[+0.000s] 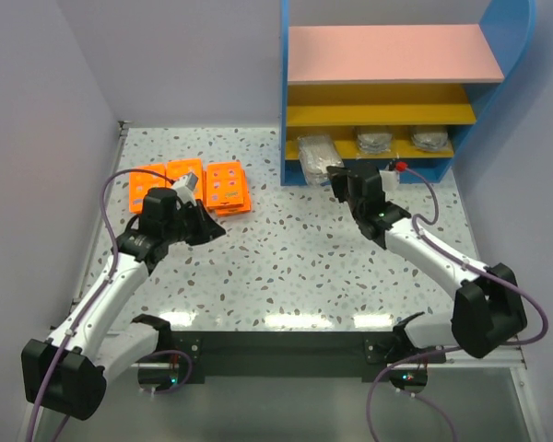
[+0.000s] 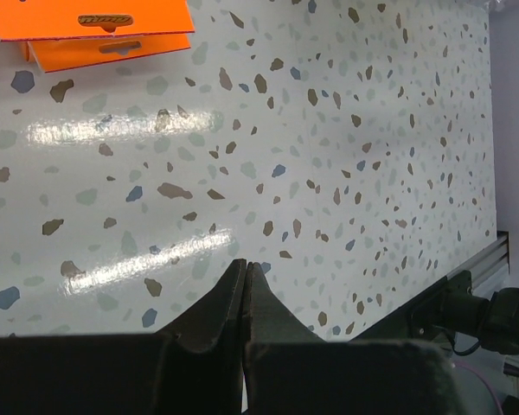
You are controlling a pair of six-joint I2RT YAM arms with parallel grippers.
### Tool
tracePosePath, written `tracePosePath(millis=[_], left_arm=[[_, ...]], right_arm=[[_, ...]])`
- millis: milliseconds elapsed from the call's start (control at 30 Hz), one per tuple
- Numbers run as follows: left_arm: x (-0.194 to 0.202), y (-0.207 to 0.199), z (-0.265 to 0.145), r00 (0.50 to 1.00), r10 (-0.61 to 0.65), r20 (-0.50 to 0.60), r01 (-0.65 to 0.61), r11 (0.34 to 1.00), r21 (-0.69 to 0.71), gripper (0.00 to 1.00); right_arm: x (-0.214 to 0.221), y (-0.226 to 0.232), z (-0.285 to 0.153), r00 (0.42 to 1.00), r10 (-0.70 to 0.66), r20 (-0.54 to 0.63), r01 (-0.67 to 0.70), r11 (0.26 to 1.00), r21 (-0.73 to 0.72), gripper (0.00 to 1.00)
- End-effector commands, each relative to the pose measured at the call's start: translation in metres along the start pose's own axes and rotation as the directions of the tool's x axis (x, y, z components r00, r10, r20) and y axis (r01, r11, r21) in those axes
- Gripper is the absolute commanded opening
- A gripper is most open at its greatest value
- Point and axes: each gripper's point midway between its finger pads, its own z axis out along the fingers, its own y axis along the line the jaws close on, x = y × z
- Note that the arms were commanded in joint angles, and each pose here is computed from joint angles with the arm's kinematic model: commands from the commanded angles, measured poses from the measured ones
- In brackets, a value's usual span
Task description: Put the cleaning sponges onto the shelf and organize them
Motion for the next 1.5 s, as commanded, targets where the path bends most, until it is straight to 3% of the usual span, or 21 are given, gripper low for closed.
tracePosePath(millis=[0, 267, 433, 800, 900, 1100, 1200, 1300, 1467], left_arm=[[-0.019, -0.011, -0.007, 0.998, 0.041, 0.042, -0.042, 0.999, 0.014, 0.00], [-0.027, -0.015, -0.006, 0.998, 0.042, 0.047, -0.043, 0.999, 0.010, 0.00], [-0.034, -0.015, -0.001, 0.998, 0.034, 0.058, -0.034, 0.999, 0.001, 0.00], [-0.042, -0.011, 0.007, 0.998, 0.027, 0.055, -0.026, 0.999, -0.023, 0.00], [-0.042, -0.012, 0.008, 0.998, 0.023, 0.051, -0.022, 1.000, -0.022, 0.00], [-0.045, -0.015, 0.007, 0.998, 0.022, 0.060, -0.022, 1.000, -0.015, 0.00], [-0.046, -0.017, 0.004, 0.997, 0.023, 0.074, -0.022, 1.000, -0.009, 0.00], [-0.045, -0.016, 0.003, 0.997, 0.021, 0.079, -0.020, 1.000, -0.009, 0.00], [-0.044, -0.014, 0.004, 0.996, 0.019, 0.087, -0.017, 1.000, -0.013, 0.00]], right_arm=[[-0.015, 0.047, 0.021, 0.992, 0.088, 0.095, -0.076, 0.989, -0.123, 0.00], [-0.012, 0.070, 0.063, 0.975, 0.154, 0.161, -0.134, 0.983, -0.129, 0.00], [-0.015, 0.064, 0.079, 0.962, 0.165, 0.216, -0.152, 0.985, -0.076, 0.00], [0.008, 0.043, 0.110, 0.965, 0.149, 0.216, -0.152, 0.988, -0.004, 0.00], [0.011, 0.045, 0.111, 0.968, 0.148, 0.203, -0.149, 0.989, -0.008, 0.11], [0.022, 0.051, 0.104, 0.978, 0.169, 0.119, -0.165, 0.985, -0.040, 0.46], [0.017, 0.060, 0.088, 0.981, 0.166, 0.101, -0.160, 0.985, -0.069, 0.58], [0.007, 0.061, 0.064, 0.982, 0.159, 0.100, -0.151, 0.984, -0.091, 0.68], [-0.010, 0.053, 0.017, 0.993, 0.090, 0.070, -0.081, 0.989, -0.122, 0.77]])
